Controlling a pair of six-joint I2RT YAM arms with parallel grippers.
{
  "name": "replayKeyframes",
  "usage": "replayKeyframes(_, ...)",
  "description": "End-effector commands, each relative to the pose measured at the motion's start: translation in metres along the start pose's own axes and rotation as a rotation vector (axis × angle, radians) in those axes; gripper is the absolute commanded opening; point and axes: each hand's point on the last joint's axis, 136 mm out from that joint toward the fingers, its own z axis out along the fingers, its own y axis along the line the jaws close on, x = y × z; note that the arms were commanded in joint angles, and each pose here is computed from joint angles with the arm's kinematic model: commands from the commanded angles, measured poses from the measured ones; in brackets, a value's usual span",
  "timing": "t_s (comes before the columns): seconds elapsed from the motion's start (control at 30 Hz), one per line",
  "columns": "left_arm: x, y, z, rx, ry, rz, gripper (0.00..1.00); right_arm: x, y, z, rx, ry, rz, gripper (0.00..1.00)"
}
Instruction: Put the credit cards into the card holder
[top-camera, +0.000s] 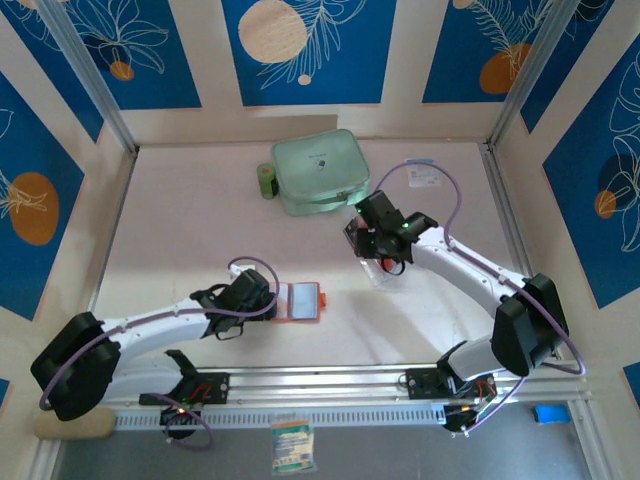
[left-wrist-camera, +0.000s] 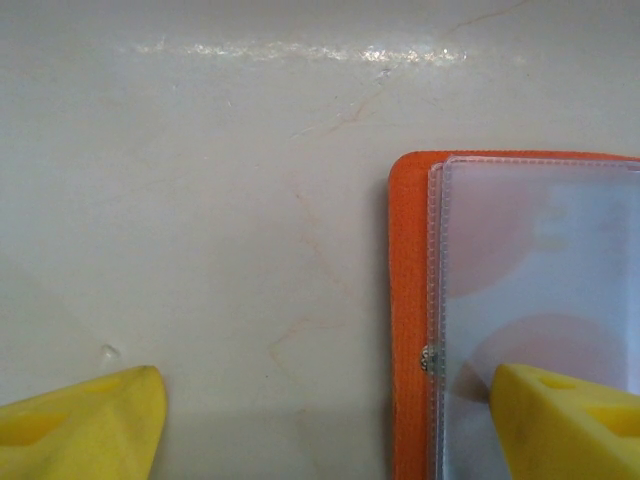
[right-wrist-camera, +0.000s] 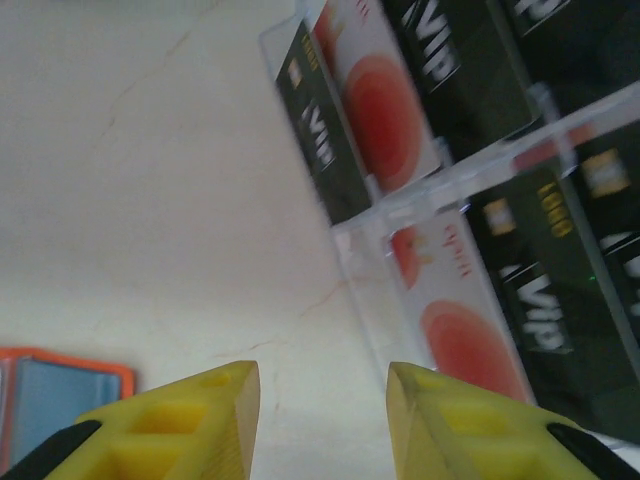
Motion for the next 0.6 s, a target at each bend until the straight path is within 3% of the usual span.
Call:
replayKeyframes(0.0,-0.009,-0.004,-0.003,0.01,-0.015,-0.002,0.84,-0.015,-0.003,-0.005,-0.037,-0.001,-0.042,0.39)
replayKeyframes(0.17,-0.008,-0.003,-0.003,0.006,-0.014,-0.001,0.84,-0.027,0.006,0.004,-0.107,0.072,-0.057,0.41)
replayKeyframes(0.57,-0.006,0.001,-0.004,-0.002,-0.016,-0.002,0.84,-0.045,0.004,0.052,0.051,0.17,-0.17,0.36)
